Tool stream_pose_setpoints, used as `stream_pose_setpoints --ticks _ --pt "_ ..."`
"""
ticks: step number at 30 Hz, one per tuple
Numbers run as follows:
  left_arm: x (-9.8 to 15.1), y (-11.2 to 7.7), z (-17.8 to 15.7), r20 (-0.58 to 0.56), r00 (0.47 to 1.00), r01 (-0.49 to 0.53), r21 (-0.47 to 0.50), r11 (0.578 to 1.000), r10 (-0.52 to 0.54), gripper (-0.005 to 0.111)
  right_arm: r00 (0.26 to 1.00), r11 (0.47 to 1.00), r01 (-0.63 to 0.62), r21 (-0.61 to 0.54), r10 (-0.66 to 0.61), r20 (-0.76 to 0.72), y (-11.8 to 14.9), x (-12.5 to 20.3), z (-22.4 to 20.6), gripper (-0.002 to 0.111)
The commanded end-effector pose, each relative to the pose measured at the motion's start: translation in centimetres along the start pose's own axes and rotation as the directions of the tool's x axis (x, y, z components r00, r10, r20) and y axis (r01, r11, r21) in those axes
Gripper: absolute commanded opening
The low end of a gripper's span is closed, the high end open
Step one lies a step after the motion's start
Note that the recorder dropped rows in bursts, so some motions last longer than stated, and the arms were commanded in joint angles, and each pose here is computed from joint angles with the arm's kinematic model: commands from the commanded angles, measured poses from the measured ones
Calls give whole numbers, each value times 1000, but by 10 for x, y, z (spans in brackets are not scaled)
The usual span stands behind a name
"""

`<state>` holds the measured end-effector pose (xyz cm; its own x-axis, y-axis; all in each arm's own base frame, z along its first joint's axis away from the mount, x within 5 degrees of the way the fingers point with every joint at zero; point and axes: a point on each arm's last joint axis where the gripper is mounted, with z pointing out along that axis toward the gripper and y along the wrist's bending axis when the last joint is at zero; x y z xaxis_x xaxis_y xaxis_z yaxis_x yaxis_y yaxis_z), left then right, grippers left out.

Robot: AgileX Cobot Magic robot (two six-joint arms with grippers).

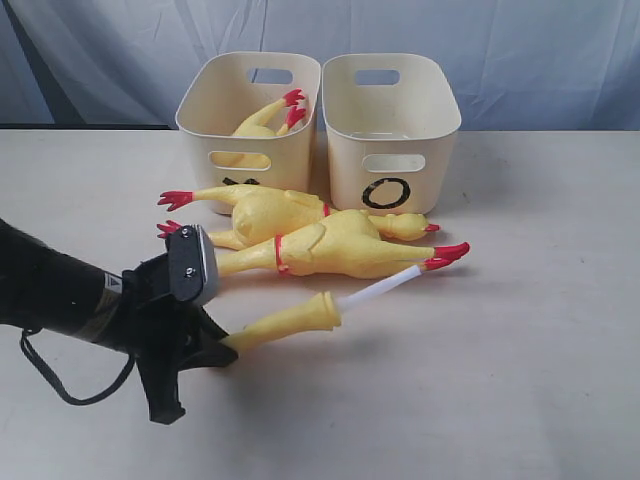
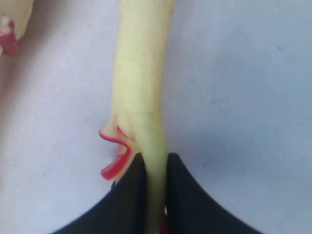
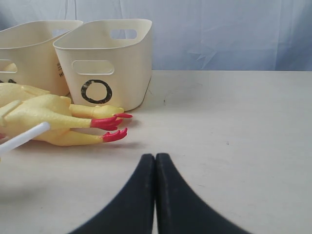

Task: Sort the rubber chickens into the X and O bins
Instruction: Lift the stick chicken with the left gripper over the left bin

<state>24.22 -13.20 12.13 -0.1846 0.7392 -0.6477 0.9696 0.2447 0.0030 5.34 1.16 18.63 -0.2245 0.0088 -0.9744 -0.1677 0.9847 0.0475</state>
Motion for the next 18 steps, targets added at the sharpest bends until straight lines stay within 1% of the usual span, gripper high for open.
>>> stream_pose_setpoints --ticks 1,4,9,12,15,18 --pt "-11 -7 -6 72 997 -11 53 999 7 0 1000 1000 5 -4 -5 8 0 0 0 -1" --pt "-17 -8 -12 101 995 -19 38 999 15 0 1000 1000 5 -4 -5 8 0 0 0 -1" --pt "-39 1 -28 223 973 65 -53 996 -51 0 1000 1000 5 -4 -5 8 0 0 0 -1" --pt "-54 10 -38 311 946 134 -106 985 -95 0 1000 1000 5 -4 -5 8 0 0 0 -1" --pt "-70 21 -48 403 906 206 -144 968 -132 0 1000 1000 5 -4 -5 8 0 0 0 -1" --pt "-86 34 -57 462 879 226 -183 957 -120 0 1000 1000 5 -4 -5 8 0 0 0 -1"
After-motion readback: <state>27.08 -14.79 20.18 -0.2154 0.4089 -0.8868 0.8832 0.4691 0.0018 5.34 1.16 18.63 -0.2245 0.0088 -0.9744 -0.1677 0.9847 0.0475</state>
